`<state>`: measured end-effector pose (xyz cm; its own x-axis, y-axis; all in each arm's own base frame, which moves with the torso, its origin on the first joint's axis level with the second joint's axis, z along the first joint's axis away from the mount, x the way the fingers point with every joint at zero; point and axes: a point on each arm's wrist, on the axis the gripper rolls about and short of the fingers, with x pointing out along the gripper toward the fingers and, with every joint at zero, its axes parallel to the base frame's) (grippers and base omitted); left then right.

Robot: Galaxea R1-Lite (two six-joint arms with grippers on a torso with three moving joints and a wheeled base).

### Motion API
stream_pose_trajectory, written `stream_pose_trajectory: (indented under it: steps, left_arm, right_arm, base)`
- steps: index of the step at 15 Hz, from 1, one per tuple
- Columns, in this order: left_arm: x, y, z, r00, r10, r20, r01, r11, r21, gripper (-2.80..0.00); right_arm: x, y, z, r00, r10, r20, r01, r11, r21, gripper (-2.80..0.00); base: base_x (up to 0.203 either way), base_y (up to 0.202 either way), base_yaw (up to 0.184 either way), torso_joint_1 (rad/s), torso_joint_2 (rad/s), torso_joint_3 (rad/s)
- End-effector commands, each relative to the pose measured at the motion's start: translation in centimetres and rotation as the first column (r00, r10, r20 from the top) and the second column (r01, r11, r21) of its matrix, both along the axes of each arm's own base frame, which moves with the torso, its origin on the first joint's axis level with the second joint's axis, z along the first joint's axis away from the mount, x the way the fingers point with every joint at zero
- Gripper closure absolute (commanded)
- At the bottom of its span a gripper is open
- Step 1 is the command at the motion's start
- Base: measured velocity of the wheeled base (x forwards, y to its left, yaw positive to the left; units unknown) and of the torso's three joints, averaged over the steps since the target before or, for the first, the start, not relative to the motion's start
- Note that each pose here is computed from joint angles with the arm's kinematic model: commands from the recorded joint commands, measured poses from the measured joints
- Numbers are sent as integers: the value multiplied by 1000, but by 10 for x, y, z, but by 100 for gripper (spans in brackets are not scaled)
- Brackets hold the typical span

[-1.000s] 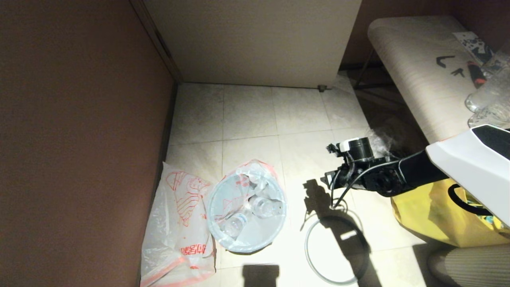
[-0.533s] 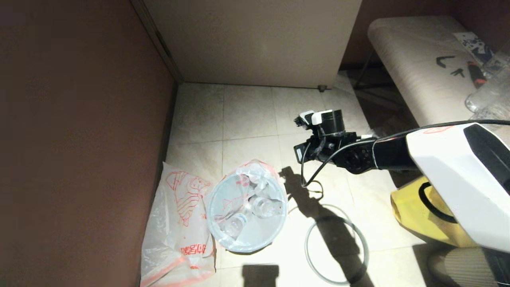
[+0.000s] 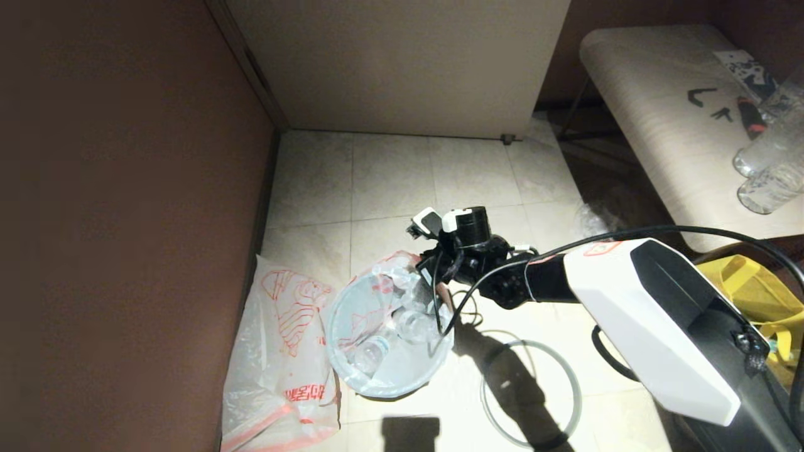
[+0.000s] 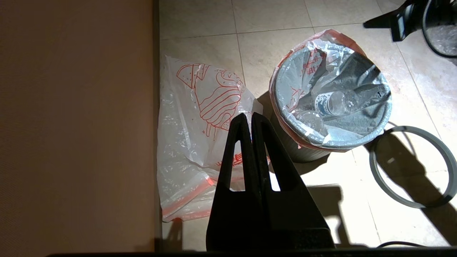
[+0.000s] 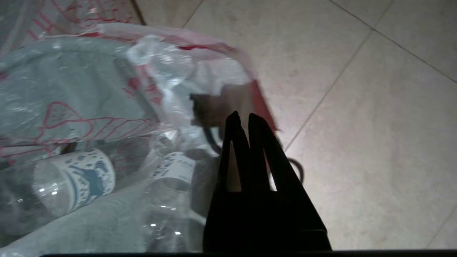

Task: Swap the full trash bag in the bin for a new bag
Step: Place the trash bag on the floor

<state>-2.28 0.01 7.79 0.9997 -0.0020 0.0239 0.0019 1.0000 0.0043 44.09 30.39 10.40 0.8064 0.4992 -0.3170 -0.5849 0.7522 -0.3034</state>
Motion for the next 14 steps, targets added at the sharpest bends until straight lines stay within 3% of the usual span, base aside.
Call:
stream_pose_trajectory:
  steps: [1, 4, 5, 9, 14]
  left_arm:
    - [1, 0, -3, 1000, 0, -13, 0, 1000, 0, 0]
    - [1, 0, -3, 1000, 0, -13, 0, 1000, 0, 0]
    - [1, 0, -3, 1000, 0, -13, 0, 1000, 0, 0]
    - [1, 0, -3, 1000, 0, -13, 0, 1000, 0, 0]
    - [1, 0, -3, 1000, 0, -13, 0, 1000, 0, 0]
  right_arm:
    - [-6, 12, -12, 999, 30, -15, -31, 999, -15, 0]
    - [-5, 13, -13, 999, 46, -7, -46, 999, -18, 0]
    - [-3, 10, -13, 999, 45, -1, -45, 999, -20, -280]
    - [9, -6, -15, 1000, 27, 12, -27, 999, -29, -280]
    - [17, -11, -38, 998, 59, -3, -59, 997, -49, -280]
  base:
    - [0, 0, 0, 0, 0, 0]
    - [0, 0, 0, 0, 0, 0]
    - [0, 0, 0, 0, 0, 0]
    - [0, 0, 0, 0, 0, 0]
    - [0, 0, 0, 0, 0, 0]
